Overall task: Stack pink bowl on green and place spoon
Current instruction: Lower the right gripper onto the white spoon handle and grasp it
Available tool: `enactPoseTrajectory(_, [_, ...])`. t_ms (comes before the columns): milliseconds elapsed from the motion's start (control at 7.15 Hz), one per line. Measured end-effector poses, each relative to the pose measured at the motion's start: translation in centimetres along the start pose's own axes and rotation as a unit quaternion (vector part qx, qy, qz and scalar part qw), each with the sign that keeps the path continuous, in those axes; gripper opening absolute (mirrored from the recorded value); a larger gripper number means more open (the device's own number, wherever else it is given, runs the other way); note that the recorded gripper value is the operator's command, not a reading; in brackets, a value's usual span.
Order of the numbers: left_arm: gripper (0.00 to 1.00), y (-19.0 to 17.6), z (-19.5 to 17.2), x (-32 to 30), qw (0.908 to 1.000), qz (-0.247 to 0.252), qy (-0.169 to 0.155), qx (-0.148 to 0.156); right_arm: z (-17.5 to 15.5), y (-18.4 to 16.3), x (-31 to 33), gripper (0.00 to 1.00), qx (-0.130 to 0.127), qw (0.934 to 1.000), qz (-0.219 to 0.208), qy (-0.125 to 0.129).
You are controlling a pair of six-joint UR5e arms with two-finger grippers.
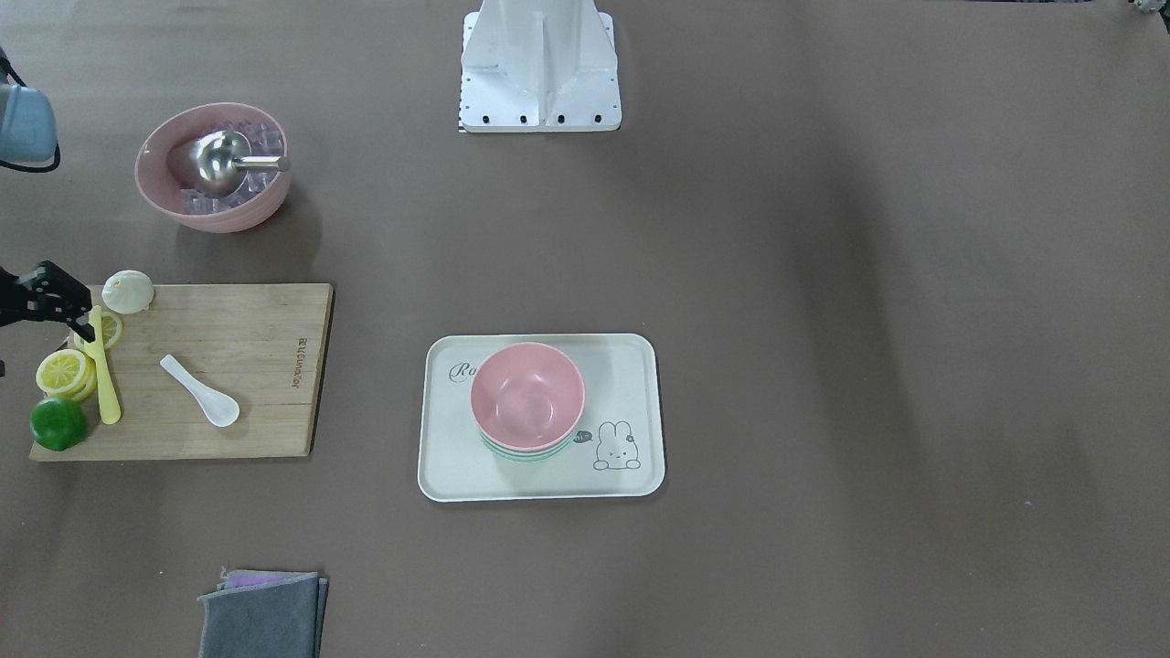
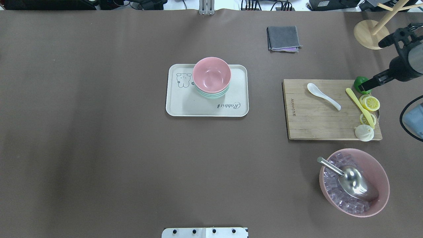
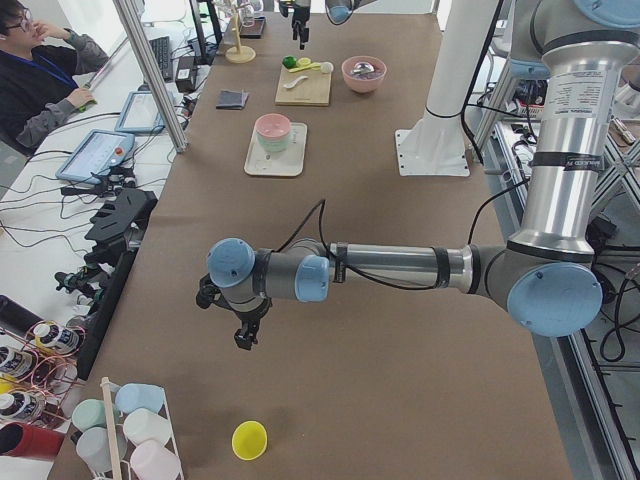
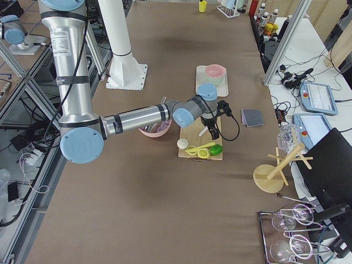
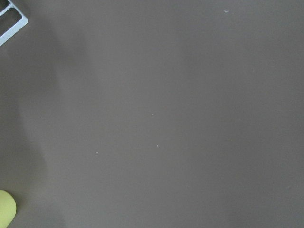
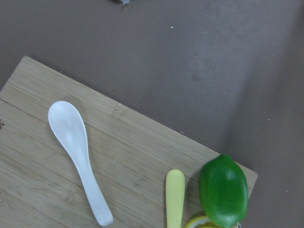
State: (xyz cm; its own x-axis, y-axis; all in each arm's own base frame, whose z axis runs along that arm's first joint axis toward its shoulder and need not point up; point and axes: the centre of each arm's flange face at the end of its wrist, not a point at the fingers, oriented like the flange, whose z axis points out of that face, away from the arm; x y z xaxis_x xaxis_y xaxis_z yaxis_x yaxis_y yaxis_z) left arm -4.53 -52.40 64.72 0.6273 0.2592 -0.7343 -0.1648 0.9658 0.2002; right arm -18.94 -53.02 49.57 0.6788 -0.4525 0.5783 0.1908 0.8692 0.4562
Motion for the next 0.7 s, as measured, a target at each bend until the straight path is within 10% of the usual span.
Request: enactPoseTrajectory(699, [0.98,0.7,-0.3,0.1,1.0,0.004,-0.001,0.003,7.3,-0.9,-9.0,0.93,-0.031,0.9946,-0.099,0.008])
